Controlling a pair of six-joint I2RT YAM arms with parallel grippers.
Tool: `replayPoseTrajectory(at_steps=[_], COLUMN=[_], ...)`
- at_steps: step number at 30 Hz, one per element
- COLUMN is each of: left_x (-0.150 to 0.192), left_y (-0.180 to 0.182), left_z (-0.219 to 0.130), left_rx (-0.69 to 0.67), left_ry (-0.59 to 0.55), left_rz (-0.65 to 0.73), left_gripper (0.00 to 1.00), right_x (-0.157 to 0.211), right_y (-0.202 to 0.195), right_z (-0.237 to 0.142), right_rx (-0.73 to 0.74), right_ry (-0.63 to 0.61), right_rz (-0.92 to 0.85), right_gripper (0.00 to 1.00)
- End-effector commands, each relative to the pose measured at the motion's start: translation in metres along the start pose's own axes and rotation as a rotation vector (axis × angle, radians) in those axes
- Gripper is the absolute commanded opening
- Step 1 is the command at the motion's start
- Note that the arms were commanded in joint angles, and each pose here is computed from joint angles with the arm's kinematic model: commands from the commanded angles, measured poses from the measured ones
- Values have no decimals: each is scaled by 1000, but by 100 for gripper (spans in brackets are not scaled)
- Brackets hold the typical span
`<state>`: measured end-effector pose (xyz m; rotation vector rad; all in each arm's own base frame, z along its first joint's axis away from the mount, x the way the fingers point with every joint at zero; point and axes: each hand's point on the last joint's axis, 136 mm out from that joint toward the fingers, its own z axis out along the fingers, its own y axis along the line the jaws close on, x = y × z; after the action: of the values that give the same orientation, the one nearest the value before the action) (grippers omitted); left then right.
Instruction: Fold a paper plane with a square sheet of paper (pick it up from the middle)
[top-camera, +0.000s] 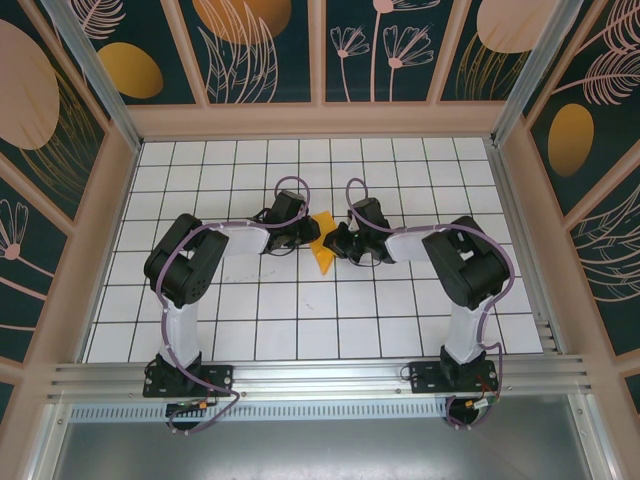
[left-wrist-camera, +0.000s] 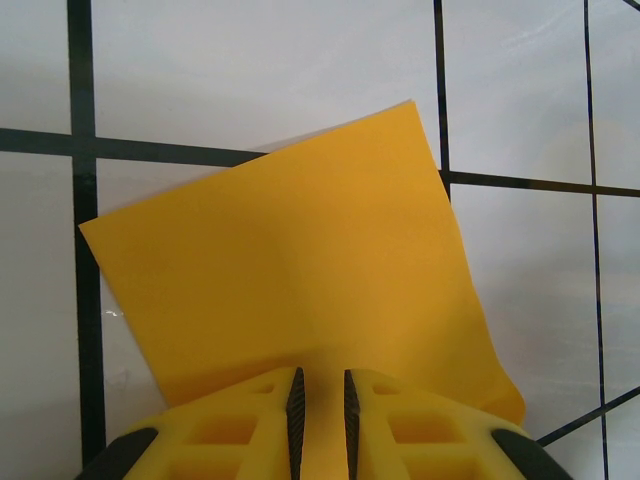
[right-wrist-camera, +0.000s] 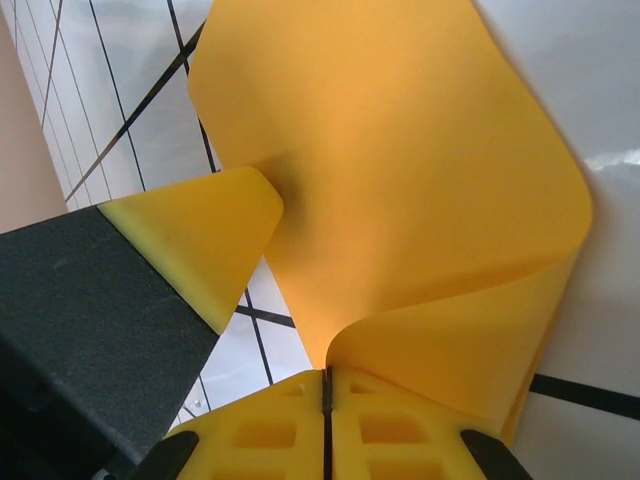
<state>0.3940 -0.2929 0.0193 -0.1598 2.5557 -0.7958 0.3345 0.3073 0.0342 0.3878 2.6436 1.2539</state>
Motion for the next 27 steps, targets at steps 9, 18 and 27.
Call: replayPoseTrajectory(at_steps=[9, 18, 27], left_x=[16, 17, 18], left_y=[12, 13, 12], left_z=[8, 8, 8], left_rx=[-34, -33, -30], left_ry=[66, 68, 70], left_rz=[7, 6, 8], left_gripper=[21, 21, 22], right_x=[0, 1, 3], right_y=[2, 0, -6], right_z=[7, 10, 12], right_rx=[13, 16, 35], right_ry=[17, 28, 44], right_rz=[-49, -59, -70], right_gripper=[7, 8, 8])
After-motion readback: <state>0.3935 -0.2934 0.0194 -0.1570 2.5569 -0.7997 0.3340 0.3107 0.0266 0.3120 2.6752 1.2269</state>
